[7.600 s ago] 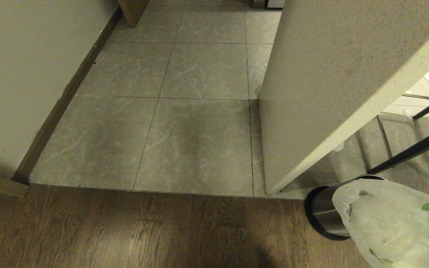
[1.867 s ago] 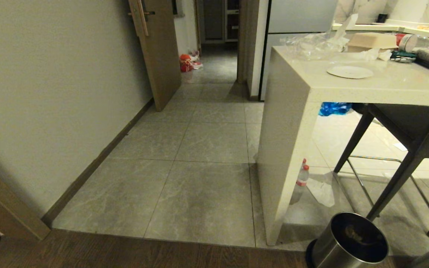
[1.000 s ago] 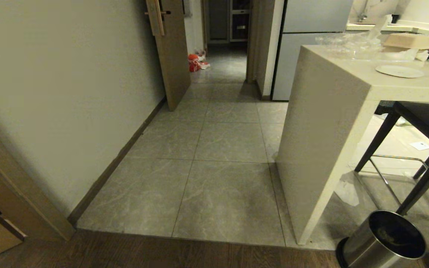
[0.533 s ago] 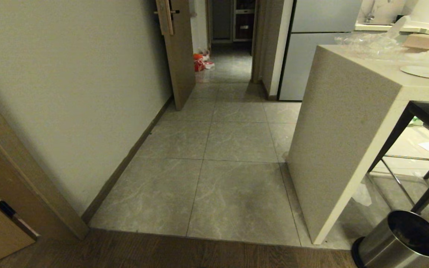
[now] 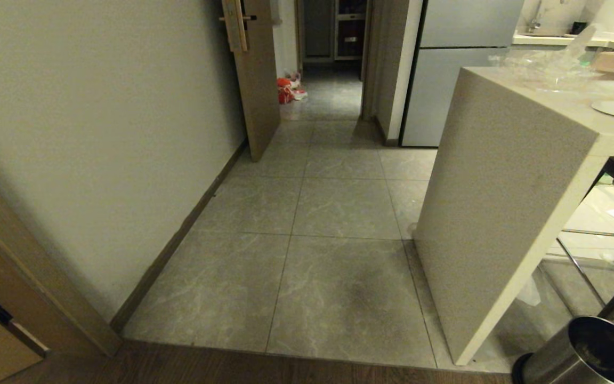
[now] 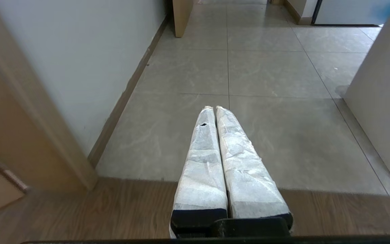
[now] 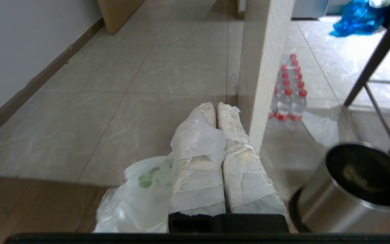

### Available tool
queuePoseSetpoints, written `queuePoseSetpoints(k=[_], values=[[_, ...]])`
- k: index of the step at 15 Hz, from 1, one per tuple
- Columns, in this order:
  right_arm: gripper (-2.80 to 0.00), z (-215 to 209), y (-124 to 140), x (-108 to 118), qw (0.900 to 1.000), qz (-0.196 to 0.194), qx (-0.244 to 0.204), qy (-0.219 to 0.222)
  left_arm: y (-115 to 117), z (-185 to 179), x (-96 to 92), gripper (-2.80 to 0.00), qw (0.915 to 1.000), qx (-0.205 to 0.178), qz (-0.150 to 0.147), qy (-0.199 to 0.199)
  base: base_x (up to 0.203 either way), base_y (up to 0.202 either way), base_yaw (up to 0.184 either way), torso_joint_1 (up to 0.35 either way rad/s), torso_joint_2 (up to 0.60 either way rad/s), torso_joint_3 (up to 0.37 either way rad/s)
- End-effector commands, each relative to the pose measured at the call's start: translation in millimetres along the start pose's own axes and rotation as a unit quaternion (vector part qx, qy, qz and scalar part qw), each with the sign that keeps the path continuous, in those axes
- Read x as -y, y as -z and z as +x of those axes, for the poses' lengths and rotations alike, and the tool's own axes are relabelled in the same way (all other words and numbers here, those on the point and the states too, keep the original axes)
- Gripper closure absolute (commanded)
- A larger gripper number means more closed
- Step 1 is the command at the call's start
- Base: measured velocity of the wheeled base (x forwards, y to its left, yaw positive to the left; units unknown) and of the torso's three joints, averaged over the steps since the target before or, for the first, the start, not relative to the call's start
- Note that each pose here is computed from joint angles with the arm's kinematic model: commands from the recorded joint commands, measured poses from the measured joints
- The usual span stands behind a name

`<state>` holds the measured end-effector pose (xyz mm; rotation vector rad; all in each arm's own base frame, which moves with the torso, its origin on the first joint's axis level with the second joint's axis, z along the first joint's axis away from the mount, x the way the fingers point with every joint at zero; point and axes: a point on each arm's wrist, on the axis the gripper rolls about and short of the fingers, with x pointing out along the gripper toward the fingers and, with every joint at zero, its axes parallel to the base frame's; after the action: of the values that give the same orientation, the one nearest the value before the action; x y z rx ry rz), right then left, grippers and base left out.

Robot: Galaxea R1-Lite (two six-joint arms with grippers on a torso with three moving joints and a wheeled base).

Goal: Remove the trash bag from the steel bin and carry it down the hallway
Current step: Put the trash bag at the door

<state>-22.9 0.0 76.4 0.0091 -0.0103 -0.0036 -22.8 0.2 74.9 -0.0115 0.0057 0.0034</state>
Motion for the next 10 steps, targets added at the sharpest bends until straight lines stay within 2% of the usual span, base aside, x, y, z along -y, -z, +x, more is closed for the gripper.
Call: queuePoseSetpoints(k=[1, 10], values=[[0.00, 0.1, 0.9, 0.0, 1.000, 0.000, -0.001, 0.000, 0.5, 0.1, 0.0, 0.00, 1.0000, -0.001, 0.000, -0.001, 0.192, 0.000, 0.003, 0.002, 0.00, 0.002], [0.00, 0.1, 0.9, 0.0, 1.000, 0.000, -0.001, 0.000, 0.5, 0.1, 0.0, 0.00, 1.0000, -0.001, 0.000, -0.001, 0.189, 0.000, 0.001, 0.002, 0.00, 0.002]])
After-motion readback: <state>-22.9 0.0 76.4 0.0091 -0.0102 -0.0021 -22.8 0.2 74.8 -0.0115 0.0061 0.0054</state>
